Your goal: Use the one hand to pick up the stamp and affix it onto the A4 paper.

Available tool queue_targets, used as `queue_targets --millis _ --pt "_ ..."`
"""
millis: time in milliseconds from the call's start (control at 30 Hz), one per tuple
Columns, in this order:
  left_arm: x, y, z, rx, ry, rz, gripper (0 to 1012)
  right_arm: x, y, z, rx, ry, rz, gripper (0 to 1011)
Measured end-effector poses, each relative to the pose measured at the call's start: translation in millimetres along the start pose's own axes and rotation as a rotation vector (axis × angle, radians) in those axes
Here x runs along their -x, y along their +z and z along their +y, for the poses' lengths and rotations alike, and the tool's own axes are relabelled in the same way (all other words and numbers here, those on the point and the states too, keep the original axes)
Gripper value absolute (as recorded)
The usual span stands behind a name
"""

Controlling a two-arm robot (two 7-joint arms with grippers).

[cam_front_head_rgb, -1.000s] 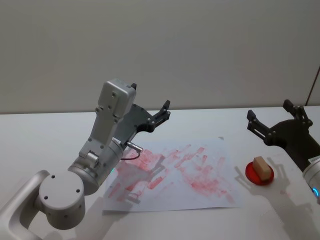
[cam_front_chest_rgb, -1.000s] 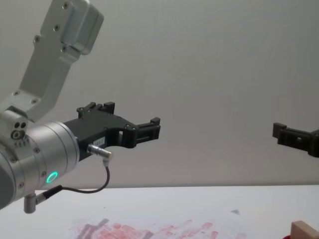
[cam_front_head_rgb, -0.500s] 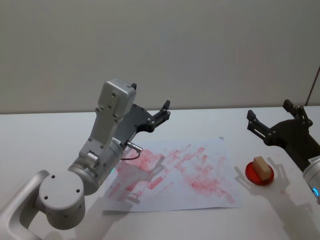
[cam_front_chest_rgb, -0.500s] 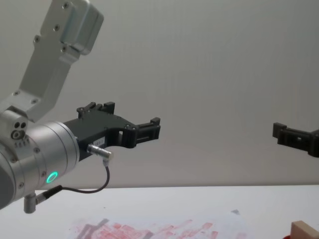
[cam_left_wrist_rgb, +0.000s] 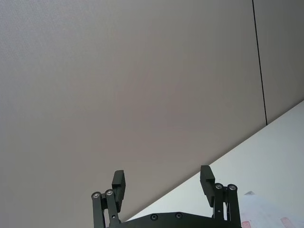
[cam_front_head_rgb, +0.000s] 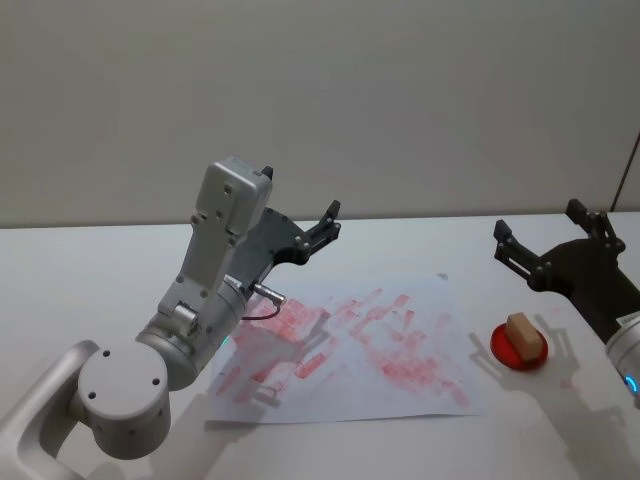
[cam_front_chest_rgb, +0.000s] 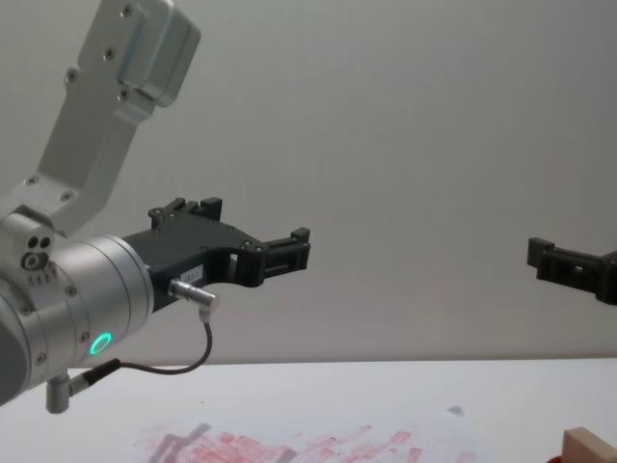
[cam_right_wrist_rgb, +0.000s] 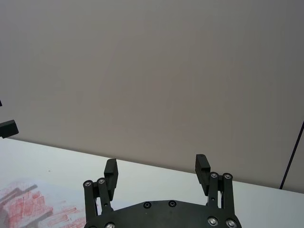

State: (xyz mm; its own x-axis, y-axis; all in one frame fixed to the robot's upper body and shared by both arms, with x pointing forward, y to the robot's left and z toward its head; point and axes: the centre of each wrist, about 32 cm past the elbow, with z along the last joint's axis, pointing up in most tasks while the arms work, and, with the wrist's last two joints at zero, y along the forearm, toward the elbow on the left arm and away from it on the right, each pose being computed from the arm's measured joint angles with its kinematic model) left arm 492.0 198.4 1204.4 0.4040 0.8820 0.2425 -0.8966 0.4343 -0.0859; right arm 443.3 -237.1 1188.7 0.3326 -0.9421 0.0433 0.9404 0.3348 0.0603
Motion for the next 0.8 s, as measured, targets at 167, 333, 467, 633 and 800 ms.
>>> queue_targets --millis 167,333,467,633,800 --pt "0.0 0.0 0.0 0.0 0.0 0.0 1001 0.0 0.0 0.0 0.0 0.0 0.0 1001" --pt "0.0 0.0 0.0 0.0 0.0 0.0 1001 0.0 0.0 0.0 0.0 0.0 0.0 1001" --pt "0.0 0.0 0.0 0.0 0.0 0.0 1001 0.0 0.0 0.0 0.0 0.0 0.0 1001" --pt "0.0 0.0 0.0 0.0 0.0 0.0 1001 0.0 0.0 0.0 0.0 0.0 0.0 1001" --pt "0.0 0.0 0.0 0.0 0.0 0.0 1001 0.0 0.0 0.0 0.0 0.0 0.0 1001"
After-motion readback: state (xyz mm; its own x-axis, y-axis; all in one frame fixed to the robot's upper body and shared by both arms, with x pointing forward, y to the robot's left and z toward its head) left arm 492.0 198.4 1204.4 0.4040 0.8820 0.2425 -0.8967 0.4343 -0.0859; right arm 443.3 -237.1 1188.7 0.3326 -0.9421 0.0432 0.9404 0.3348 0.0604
